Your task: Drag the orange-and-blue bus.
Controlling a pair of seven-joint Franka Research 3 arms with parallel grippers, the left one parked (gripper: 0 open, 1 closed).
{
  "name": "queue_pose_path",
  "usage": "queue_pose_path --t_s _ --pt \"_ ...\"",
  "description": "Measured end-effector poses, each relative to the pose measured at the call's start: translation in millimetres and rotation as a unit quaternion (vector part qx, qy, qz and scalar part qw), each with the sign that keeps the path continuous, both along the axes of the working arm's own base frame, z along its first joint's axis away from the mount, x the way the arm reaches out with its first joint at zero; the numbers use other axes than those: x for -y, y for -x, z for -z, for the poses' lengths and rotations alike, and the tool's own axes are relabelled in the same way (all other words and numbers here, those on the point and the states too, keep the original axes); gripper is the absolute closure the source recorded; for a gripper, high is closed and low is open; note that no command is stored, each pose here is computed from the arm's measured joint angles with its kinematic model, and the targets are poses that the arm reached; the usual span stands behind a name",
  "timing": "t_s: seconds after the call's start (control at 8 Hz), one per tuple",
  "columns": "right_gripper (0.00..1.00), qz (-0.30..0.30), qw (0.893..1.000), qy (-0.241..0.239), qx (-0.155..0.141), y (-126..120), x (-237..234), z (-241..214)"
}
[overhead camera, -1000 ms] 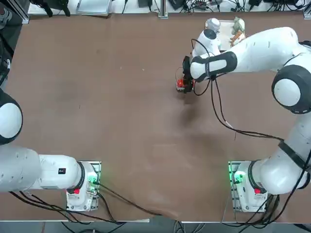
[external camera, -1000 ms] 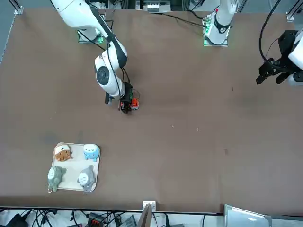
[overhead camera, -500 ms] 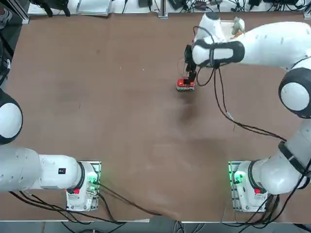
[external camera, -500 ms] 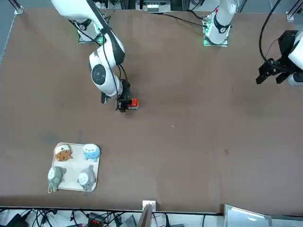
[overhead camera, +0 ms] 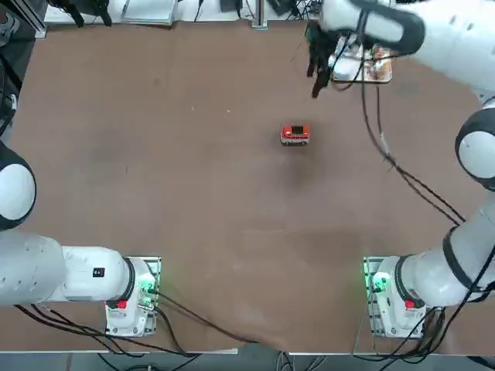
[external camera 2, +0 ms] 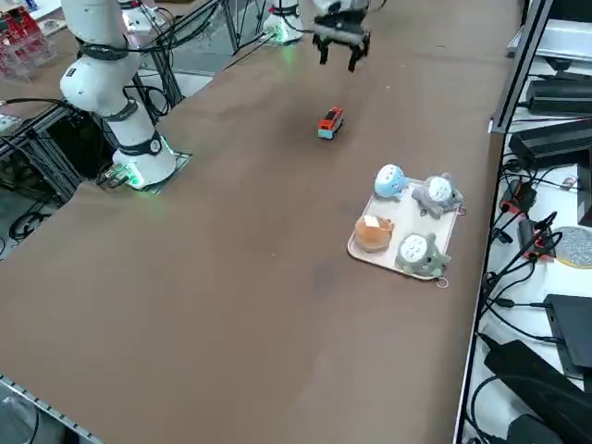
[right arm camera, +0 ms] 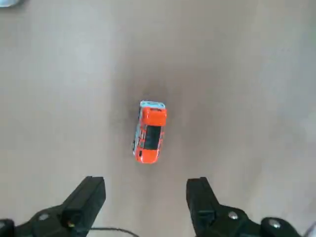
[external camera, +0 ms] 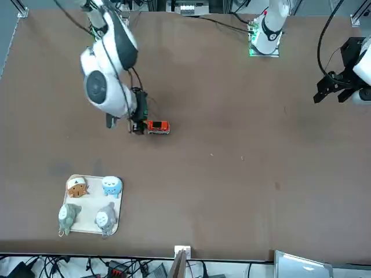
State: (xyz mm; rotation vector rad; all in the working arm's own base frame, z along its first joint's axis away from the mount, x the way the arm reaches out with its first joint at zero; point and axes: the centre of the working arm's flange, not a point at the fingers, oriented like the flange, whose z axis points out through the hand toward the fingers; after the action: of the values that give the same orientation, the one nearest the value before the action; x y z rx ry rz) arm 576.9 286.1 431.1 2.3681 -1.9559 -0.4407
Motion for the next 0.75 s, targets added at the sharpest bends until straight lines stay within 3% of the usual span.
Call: queue_pose_path --t_s 0.25,0.5,0.75 --pt "0.00 -0.128 0.991 -0.018 -0.034 -10 51 -31" --pt "0.00 -0.247 0.968 -0.024 -0.048 -17 103 -52" --pt "0.00 -0.348 0.936 -0.037 -0.044 -28 155 -60"
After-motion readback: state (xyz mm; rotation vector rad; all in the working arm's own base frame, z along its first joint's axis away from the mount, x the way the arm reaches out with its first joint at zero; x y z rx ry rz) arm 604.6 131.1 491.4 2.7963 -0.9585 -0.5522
